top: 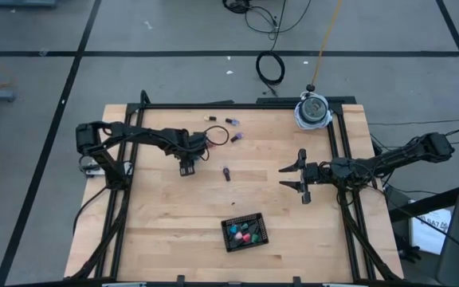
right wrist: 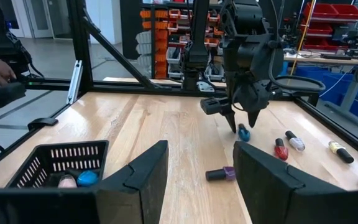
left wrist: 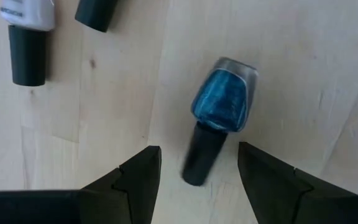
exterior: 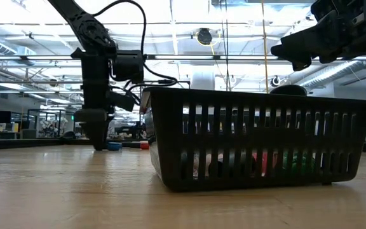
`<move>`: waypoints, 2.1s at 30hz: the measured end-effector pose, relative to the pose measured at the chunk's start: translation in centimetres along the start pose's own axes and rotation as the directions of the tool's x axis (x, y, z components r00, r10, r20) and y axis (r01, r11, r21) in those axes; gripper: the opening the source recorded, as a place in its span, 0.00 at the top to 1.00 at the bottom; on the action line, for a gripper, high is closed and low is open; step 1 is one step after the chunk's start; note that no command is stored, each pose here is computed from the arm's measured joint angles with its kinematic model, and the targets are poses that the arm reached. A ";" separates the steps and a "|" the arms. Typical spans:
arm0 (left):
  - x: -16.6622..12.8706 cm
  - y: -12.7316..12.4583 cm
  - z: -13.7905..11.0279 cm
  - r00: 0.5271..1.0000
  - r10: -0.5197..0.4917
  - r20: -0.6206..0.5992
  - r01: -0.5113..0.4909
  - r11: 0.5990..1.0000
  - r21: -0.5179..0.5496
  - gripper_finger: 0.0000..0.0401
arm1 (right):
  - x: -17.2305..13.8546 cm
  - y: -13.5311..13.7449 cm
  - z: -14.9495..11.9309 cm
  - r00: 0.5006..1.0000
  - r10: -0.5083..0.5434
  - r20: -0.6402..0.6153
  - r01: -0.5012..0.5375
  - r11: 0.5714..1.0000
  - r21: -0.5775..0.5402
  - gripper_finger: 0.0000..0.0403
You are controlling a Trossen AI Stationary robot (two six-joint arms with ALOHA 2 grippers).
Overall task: Pick & Place Nail Polish
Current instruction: Put the dark blue nail polish bottle into the black bin
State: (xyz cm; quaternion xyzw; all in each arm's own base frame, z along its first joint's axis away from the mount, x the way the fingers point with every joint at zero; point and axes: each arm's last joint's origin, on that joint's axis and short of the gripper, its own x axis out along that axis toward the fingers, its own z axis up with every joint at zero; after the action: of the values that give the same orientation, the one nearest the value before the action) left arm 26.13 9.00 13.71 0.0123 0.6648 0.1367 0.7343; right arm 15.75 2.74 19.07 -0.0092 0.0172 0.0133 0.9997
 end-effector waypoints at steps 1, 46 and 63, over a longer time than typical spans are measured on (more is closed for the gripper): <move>0.0 0.0 0.0 1.000 0.000 0.001 0.000 1.000 0.000 0.47 | 0.0 0.0 0.0 1.000 0.000 0.000 0.000 1.000 0.000 0.58; 0.1 -0.5 -0.1 0.987 -0.162 0.010 0.160 0.961 -0.225 0.81 | 0.0 0.0 -0.2 1.000 0.000 -0.019 0.000 1.000 -0.004 0.58; -0.9 -1.9 1.1 0.970 -0.179 0.164 0.212 0.954 -0.213 0.91 | 0.0 0.0 -0.2 1.000 0.000 -0.022 0.000 1.000 -0.004 0.58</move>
State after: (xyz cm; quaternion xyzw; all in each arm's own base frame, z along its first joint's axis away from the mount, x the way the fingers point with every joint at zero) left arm 27.52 7.16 14.36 -0.1285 0.5882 0.1377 0.7864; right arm 15.74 2.74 18.85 -0.0114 0.0283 0.0133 0.9994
